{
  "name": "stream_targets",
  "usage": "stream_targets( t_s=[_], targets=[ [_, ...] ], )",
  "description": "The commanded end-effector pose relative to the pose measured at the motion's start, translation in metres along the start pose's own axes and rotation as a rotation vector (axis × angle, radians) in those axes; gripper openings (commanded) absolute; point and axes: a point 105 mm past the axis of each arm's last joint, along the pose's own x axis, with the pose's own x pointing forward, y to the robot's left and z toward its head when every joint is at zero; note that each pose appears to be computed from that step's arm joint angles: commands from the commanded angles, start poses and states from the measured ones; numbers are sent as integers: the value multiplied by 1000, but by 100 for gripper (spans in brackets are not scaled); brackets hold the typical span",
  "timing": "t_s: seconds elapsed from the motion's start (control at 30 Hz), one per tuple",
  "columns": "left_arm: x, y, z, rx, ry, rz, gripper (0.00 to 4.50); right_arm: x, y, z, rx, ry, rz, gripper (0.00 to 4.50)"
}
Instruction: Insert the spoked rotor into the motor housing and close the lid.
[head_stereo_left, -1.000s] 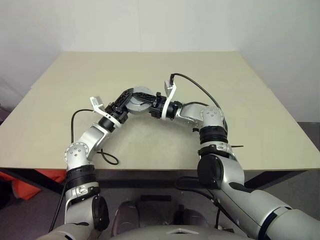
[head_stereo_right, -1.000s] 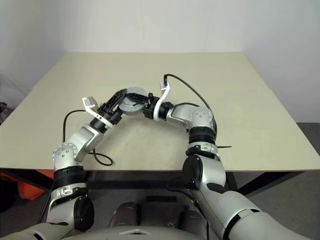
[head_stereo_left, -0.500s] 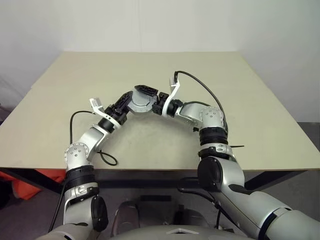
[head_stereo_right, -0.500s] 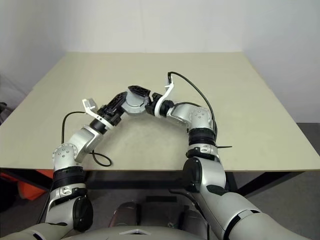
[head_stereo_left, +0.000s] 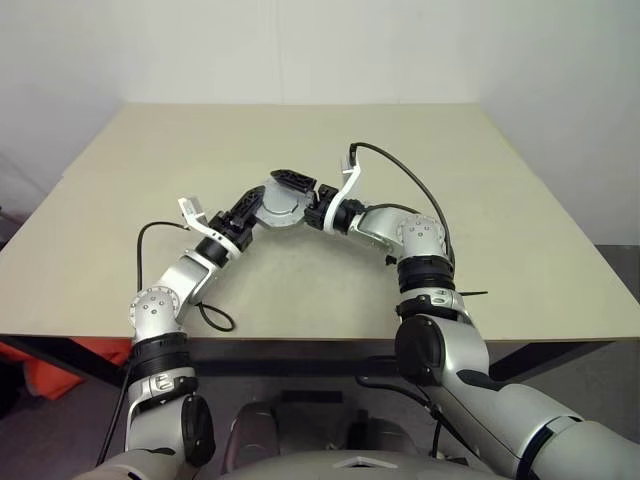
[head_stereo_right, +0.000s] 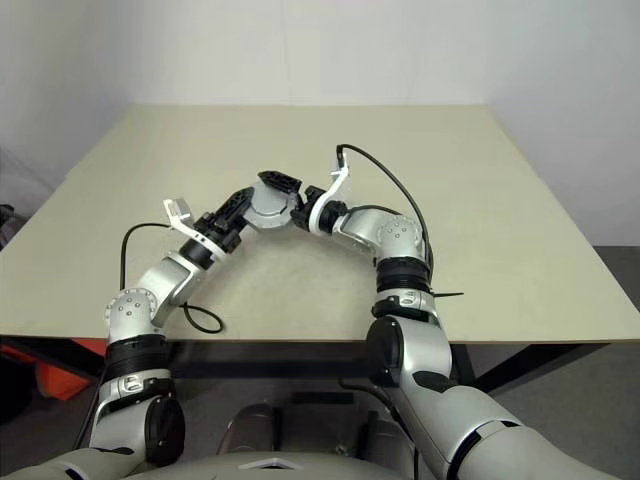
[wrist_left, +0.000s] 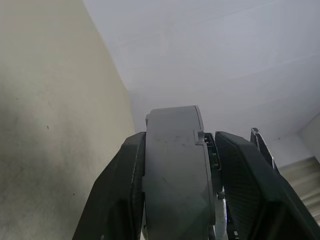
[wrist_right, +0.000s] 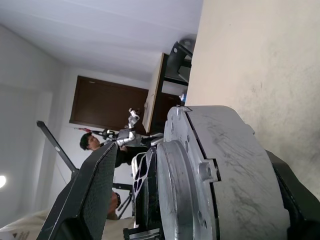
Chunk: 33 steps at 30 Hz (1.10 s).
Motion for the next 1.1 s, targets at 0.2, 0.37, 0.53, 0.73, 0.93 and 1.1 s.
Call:
stream_targets(
  t_s=[0.2,0.37,0.53,0.73,0.93,1.1],
  targets=[
    [-1,-9,24,-8,-104,-31,181,4,24,5,-32,-22,82,450],
    [-15,-5,53,-44,-245,-23,181,3,21,6,-36,-26,72,450],
    [-31,11,82,-57,-404,66,181,3,17,6,-36,-30,56,450],
    [-45,37,97,-49,-494,206,181,2,12,9,-36,-46,29,450],
    [-45,37,97,-29,-483,218,181,0,4,16,-29,-71,-6,450],
    [-44,38,97,-20,-474,222,181,1,3,14,-30,-70,-8,450]
  ],
)
